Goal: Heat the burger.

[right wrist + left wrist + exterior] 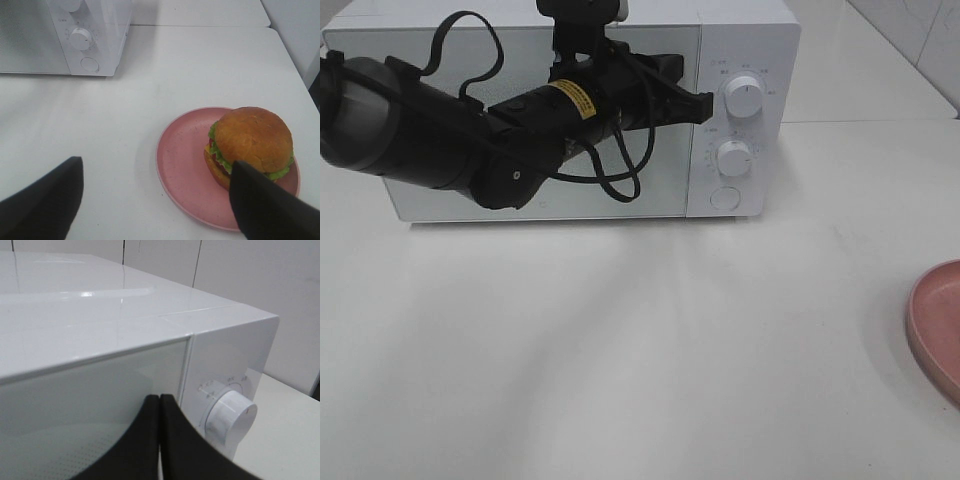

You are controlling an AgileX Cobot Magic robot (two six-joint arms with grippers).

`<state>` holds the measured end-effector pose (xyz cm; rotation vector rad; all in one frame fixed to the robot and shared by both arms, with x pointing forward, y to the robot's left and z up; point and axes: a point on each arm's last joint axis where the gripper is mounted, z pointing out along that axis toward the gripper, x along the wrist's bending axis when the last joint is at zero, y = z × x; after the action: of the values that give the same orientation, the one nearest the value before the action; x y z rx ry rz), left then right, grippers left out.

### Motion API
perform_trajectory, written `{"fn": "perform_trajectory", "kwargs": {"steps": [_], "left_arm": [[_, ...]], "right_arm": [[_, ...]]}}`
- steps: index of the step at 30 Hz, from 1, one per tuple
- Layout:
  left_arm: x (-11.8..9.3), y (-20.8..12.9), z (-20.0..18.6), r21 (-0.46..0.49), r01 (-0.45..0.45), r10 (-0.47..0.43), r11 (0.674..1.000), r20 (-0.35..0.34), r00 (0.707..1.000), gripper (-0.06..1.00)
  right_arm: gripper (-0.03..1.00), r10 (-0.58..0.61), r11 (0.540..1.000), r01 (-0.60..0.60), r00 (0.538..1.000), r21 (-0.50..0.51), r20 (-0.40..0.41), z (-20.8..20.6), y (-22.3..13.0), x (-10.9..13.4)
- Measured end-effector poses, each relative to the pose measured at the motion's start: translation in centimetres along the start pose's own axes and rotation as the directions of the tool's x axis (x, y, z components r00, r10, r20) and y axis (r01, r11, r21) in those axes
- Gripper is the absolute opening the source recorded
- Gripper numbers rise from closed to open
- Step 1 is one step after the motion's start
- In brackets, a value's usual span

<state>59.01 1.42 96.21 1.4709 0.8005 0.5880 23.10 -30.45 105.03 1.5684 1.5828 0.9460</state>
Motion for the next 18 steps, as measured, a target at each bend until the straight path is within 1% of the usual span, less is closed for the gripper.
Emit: {"fn": "perform_trajectory", "kwargs": {"steps": [5, 7, 10, 12, 13, 15, 16, 17, 18], "left_arm": [[0.0, 0.1, -0.1, 0.031, -0.008, 0.008, 0.999, 0.001, 1.0, 0.0], [-0.2, 0.9, -0.6, 0.074, 0.013, -0.012, 0.997, -0.015, 1.0, 0.0], [-0.3, 1.0, -0.8, 0.089, 0.024, -0.022, 0.996, -0.022, 0.999, 0.0], [-0.4, 1.4, -1.6, 0.143, 0.053, -0.048, 0.988, -0.043, 0.998, 0.0], [-0.4, 1.4, -1.6, 0.143, 0.053, -0.048, 0.988, -0.043, 0.998, 0.0], [-0.8, 1.4, -3.1, 0.254, 0.07, -0.059, 0.965, -0.053, 0.997, 0.0], [-0.8, 1.4, -3.1, 0.254, 0.07, -0.059, 0.965, -0.053, 0.997, 0.0], [-0.9, 1.4, -3.7, 0.287, 0.071, -0.058, 0.955, -0.055, 0.997, 0.0], [-0.9, 1.4, -3.7, 0.287, 0.071, -0.058, 0.955, -0.055, 0.997, 0.0]], "right_arm": [[0.75, 0.0, 1.0, 0.0, 1.0, 0.0, 0.0, 0.0, 0.0, 0.0], [0.75, 0.0, 1.0, 0.0, 1.0, 0.0, 0.0, 0.0, 0.0, 0.0], [0.75, 0.0, 1.0, 0.0, 1.0, 0.0, 0.0, 0.0, 0.0, 0.0], [0.75, 0.0, 1.0, 0.0, 1.0, 0.0, 0.0, 0.0, 0.0, 0.0], [0.75, 0.0, 1.0, 0.0, 1.0, 0.0, 0.0, 0.0, 0.0, 0.0], [0.75, 0.0, 1.0, 0.0, 1.0, 0.0, 0.0, 0.0, 0.0, 0.0], [0.75, 0.0, 1.0, 0.0, 1.0, 0.0, 0.0, 0.0, 0.0, 0.0], [0.75, 0.0, 1.0, 0.0, 1.0, 0.0, 0.0, 0.0, 0.0, 0.0], [0.75, 0.0, 1.0, 0.0, 1.0, 0.0, 0.0, 0.0, 0.0, 0.0]]}}
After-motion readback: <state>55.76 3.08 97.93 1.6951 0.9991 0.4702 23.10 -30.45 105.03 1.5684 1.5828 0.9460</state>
